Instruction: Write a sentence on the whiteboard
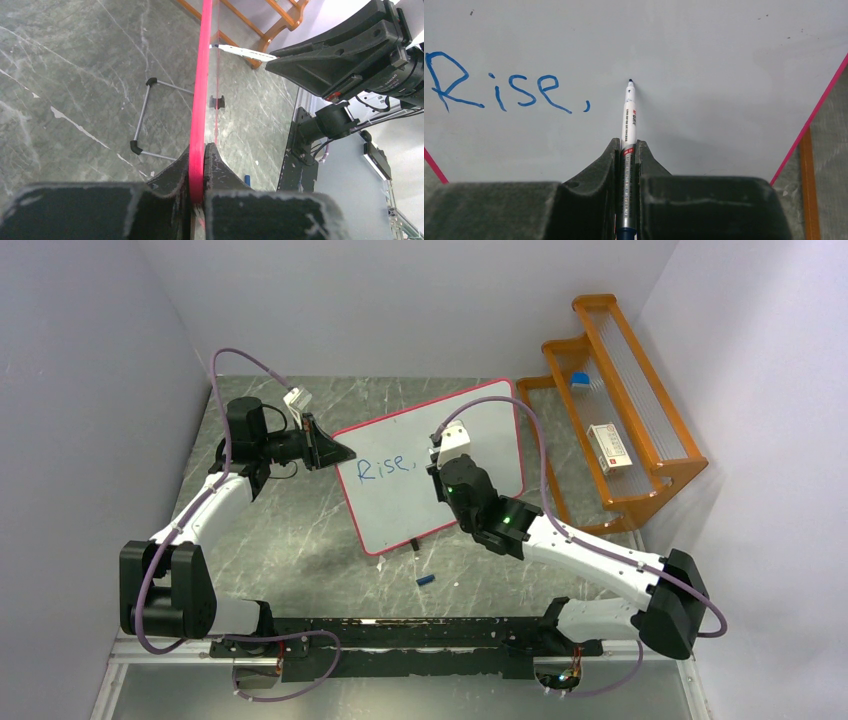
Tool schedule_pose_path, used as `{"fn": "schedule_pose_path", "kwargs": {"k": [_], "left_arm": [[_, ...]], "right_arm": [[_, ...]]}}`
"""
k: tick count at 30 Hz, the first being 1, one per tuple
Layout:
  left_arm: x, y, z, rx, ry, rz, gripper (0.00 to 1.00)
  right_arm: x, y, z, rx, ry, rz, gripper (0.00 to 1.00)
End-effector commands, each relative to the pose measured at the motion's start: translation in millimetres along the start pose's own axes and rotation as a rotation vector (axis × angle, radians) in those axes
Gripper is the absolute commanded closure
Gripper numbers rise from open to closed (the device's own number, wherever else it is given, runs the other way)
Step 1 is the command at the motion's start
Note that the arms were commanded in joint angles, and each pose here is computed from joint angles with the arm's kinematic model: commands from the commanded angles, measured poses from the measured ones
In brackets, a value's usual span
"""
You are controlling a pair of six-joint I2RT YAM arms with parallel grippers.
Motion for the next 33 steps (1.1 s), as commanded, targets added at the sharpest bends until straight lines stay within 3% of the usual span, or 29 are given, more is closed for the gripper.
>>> {"fn": "schedule_pose_path", "kwargs": {"k": [1,33], "left_arm": [[7.0,22.3,18.4,-0.008,-0.058,0.053,0.95],[6.8,22.9,19.9,-0.010,-0.067,0.054,0.95]], "right_arm": [[5.8,-6.9,-1.2,0.011,0.009,-0.019,1.00],[6.1,-10.1,11.8,0.007,-0.072,-0.039,1.00]]}}
Point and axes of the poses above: each gripper's point midway between its finger pads, its own x axis out along the fingers, its own z axis along the line the jaws close on, y = z × x, the point moved 2 cm from there along -x, back along the fingers, and after that the axes turned 13 degrees about -x, right-handed, at the moved point
